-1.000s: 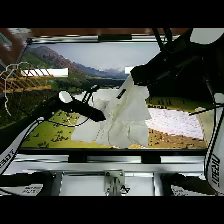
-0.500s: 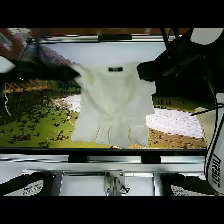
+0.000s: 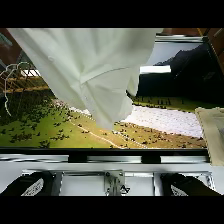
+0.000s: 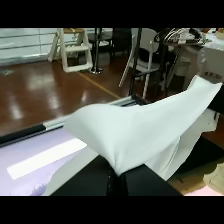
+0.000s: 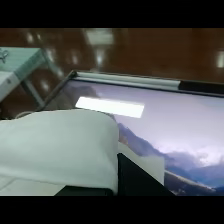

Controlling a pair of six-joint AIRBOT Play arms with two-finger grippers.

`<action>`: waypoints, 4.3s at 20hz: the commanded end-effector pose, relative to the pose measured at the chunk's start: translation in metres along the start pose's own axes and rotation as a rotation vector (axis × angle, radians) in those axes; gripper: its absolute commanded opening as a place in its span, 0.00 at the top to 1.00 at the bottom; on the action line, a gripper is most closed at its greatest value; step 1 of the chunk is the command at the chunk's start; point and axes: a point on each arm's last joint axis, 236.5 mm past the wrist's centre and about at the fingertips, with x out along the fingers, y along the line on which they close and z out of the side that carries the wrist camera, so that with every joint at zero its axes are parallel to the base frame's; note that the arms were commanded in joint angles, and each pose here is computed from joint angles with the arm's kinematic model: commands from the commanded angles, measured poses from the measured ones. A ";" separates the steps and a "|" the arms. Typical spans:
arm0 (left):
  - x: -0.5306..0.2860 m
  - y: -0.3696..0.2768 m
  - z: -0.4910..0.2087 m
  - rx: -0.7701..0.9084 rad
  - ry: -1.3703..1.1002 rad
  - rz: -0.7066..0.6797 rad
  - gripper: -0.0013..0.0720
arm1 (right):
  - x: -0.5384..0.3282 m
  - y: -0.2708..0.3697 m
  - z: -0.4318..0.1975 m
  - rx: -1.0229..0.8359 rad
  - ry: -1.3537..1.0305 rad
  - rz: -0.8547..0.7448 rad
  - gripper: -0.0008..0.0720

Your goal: Fold the shirts.

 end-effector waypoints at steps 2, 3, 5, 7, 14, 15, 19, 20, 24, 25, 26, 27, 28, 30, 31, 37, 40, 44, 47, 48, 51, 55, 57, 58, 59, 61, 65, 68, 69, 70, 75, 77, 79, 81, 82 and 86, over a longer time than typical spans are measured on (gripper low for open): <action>-0.008 0.033 -0.107 -0.147 0.364 0.126 0.90 | -0.001 -0.011 -0.110 0.067 0.432 -0.036 0.87; -0.003 0.039 -0.143 -0.199 0.467 0.116 0.90 | 0.002 -0.016 -0.145 0.094 0.568 -0.049 0.87; 0.009 0.054 -0.207 -0.301 0.608 0.115 0.90 | 0.014 -0.017 -0.204 0.120 0.793 -0.055 0.87; 0.018 0.067 -0.268 -0.393 0.737 0.114 0.90 | 0.038 -0.013 -0.246 0.072 0.929 -0.040 0.87; 0.022 0.085 -0.415 -0.531 1.079 0.046 0.90 | 0.080 -0.060 -0.319 0.028 1.143 -0.216 0.87; 0.023 0.087 -0.427 -0.556 1.108 0.043 0.90 | 0.081 -0.061 -0.321 0.028 1.148 -0.221 0.87; 0.036 0.083 -0.445 -0.590 1.126 -0.038 0.86 | 0.082 -0.059 -0.323 0.046 1.153 -0.221 0.87; 0.040 0.080 -0.442 -0.563 1.105 -0.082 0.82 | 0.083 -0.059 -0.323 0.054 1.148 -0.225 0.87; 0.045 0.088 -0.415 -0.497 1.051 -0.099 0.33 | 0.084 -0.058 -0.323 0.061 1.144 -0.224 0.87; 0.045 0.099 -0.397 -0.488 1.019 -0.073 0.32 | 0.083 -0.058 -0.324 0.061 1.148 -0.224 0.87; 0.044 0.113 -0.376 -0.477 0.976 -0.031 0.28 | 0.083 -0.058 -0.324 0.061 1.150 -0.224 0.87; 0.042 0.132 -0.349 -0.450 0.914 0.019 0.18 | 0.083 -0.058 -0.324 0.061 1.152 -0.225 0.87; 0.035 0.152 -0.325 -0.425 0.854 0.076 0.17 | 0.083 -0.058 -0.324 0.061 1.151 -0.224 0.87; 0.004 0.201 -0.294 -0.399 0.783 0.246 0.15 | 0.083 -0.059 -0.324 0.061 1.149 -0.224 0.87; -0.018 0.226 -0.294 -0.414 0.785 0.347 0.15 | 0.084 -0.059 -0.324 0.061 1.147 -0.224 0.87; -0.133 0.351 -0.333 -0.595 0.675 0.807 0.13 | 0.084 -0.057 -0.324 0.065 1.148 -0.216 0.87; -0.176 0.381 -0.368 -0.649 0.748 0.883 0.13 | 0.085 -0.057 -0.324 0.064 1.145 -0.216 0.87; -0.188 0.403 -0.429 -0.671 0.875 0.820 0.16 | 0.085 -0.057 -0.323 0.075 1.141 -0.222 0.87; -0.195 0.423 -0.458 -0.582 0.969 0.824 0.27 | 0.086 -0.057 -0.323 0.075 1.139 -0.223 0.87; -0.204 0.430 -0.465 -0.549 1.009 0.847 0.27 | 0.086 -0.057 -0.323 0.075 1.138 -0.223 0.87; -0.223 0.446 -0.482 -0.459 1.119 0.878 0.22 | 0.089 -0.057 -0.322 0.093 1.121 -0.232 0.87; -0.210 0.453 -0.509 -0.478 1.121 0.833 0.23 | 0.098 -0.056 -0.318 0.112 1.079 -0.235 0.87; -0.204 0.453 -0.525 -0.493 1.140 0.809 0.23 | 0.097 -0.056 -0.318 0.120 1.079 -0.239 0.87; -0.201 0.454 -0.530 -0.492 1.143 0.804 0.23 | 0.098 -0.056 -0.318 0.120 1.079 -0.240 0.87; -0.198 0.456 -0.535 -0.488 1.144 0.802 0.23 | 0.098 -0.056 -0.318 0.120 1.078 -0.241 0.87; -0.195 0.459 -0.544 -0.491 1.149 0.796 0.24 | 0.097 -0.056 -0.318 0.121 1.079 -0.241 0.87; -0.182 0.456 -0.563 -0.558 1.120 0.760 0.25 | 0.097 -0.056 -0.318 0.130 1.078 -0.246 0.87; -0.181 0.455 -0.568 -0.566 1.125 0.755 0.32 | 0.097 -0.056 -0.318 0.137 1.079 -0.250 0.87; -0.182 0.455 -0.569 -0.569 1.127 0.753 0.32 | 0.097 -0.056 -0.318 0.137 1.080 -0.251 0.87; -0.182 0.455 -0.570 -0.571 1.129 0.752 0.32 | 0.097 -0.056 -0.318 0.137 1.078 -0.251 0.87; -0.178 0.453 -0.579 -0.595 1.129 0.736 0.34 | 0.097 -0.056 -0.318 0.136 1.078 -0.250 0.87; -0.178 0.449 -0.583 -0.609 1.140 0.725 0.45 | 0.097 -0.056 -0.318 0.136 1.078 -0.250 0.87; -0.178 0.448 -0.585 -0.615 1.144 0.721 0.46 | 0.097 -0.056 -0.318 0.136 1.078 -0.250 0.87; -0.178 0.449 -0.585 -0.614 1.144 0.721 0.63 | 0.097 -0.056 -0.318 0.136 1.079 -0.250 0.87; -0.178 0.449 -0.585 -0.613 1.144 0.721 0.71 | 0.097 -0.056 -0.318 0.136 1.079 -0.250 0.87; -0.177 0.448 -0.584 -0.601 1.145 0.709 0.83 | 0.097 -0.056 -0.318 0.137 1.078 -0.250 0.87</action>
